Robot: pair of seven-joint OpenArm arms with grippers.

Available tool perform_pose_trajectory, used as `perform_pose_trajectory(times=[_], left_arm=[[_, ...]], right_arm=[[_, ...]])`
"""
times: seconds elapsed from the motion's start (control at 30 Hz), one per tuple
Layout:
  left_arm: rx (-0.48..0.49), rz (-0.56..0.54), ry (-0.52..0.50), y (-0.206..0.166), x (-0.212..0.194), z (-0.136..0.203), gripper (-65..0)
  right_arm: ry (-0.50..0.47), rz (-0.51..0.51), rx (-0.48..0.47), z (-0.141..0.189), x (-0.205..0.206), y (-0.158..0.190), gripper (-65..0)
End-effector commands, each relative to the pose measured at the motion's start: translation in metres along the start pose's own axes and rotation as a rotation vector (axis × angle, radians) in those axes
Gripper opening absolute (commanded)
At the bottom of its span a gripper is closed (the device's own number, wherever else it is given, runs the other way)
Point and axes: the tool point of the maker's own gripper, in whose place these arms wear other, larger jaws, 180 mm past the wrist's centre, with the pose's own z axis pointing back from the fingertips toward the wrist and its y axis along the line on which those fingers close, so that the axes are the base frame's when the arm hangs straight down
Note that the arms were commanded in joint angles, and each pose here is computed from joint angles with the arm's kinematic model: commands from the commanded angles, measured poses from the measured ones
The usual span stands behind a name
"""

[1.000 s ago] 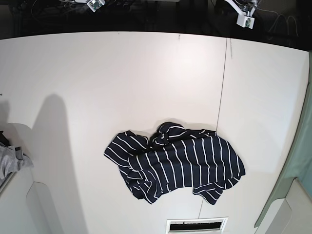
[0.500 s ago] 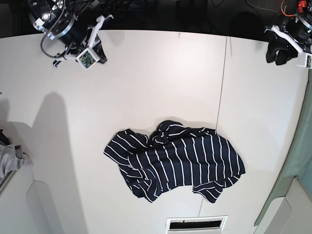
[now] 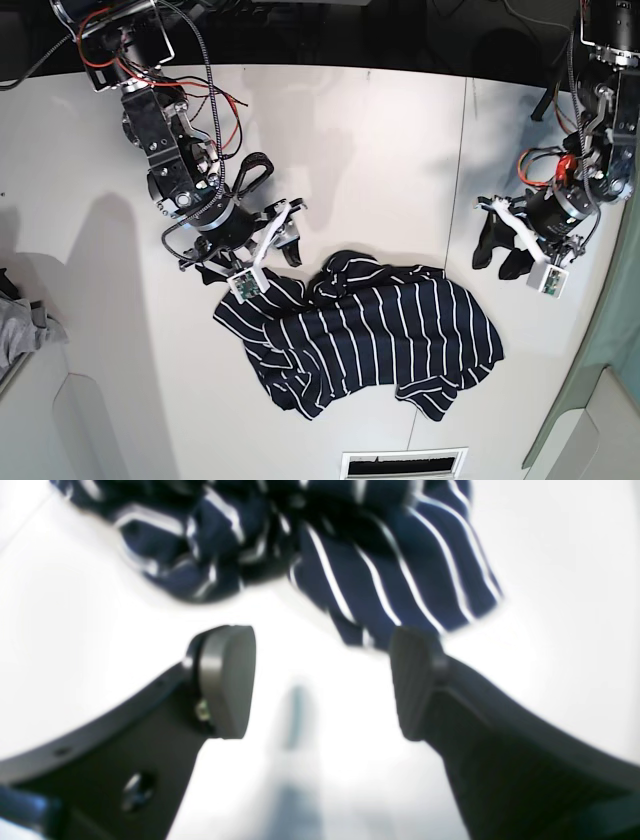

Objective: Layout the t-shirt on the table in an organized manner, then fold the t-shirt properly
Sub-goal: 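Move both grippers down to the shirt and grasp its edges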

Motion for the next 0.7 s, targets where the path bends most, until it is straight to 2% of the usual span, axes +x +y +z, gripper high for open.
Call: perform_pose_trajectory(times=[0.0, 0.23, 0.43, 0.53, 0.57, 0.6, 0.63, 0.67], left_arm=[[-0.012, 0.000, -0.050, 0.001, 0.020, -0.010, -31.4], [-0.060, 0.028, -0.026, -0.018, 0.027, -0.077, -31.4], [-0.069, 0.115, 0.012, -0.031, 0.016, -0.108, -31.4], [-0.075, 0.135, 0.026, -0.038, 0.008, -0.112, -32.2], [-0.077, 0.131, 0.034, -0.040, 0.005, -0.113, -35.6], [-0.076, 0.123, 0.040, -0.041, 0.004, -0.113, -42.5], [-0.075, 0.114, 0.045, -0.041, 0.003, -0.114, -51.5], [-0.074, 0.109, 0.047, -0.041, 0.002, -0.114, -60.7]], right_arm=[[-0.051, 0.002, -0.016, -0.008, 0.022, -0.005, -23.8], [0.001, -0.014, -0.164, -0.042, 0.018, -0.032, -23.9], [0.107, -0.039, -0.173, -0.058, -0.006, -0.036, -23.9], [0.110, -0.038, -0.162, -0.063, -0.009, -0.035, -23.9], [0.111, -0.037, -0.159, -0.064, -0.011, -0.035, -24.1], [0.108, -0.035, -0.152, -0.064, -0.010, -0.035, -24.2], [0.107, -0.034, -0.145, -0.065, -0.010, -0.034, -26.8], [0.101, -0.027, -0.146, -0.065, -0.008, -0.034, -32.3]])
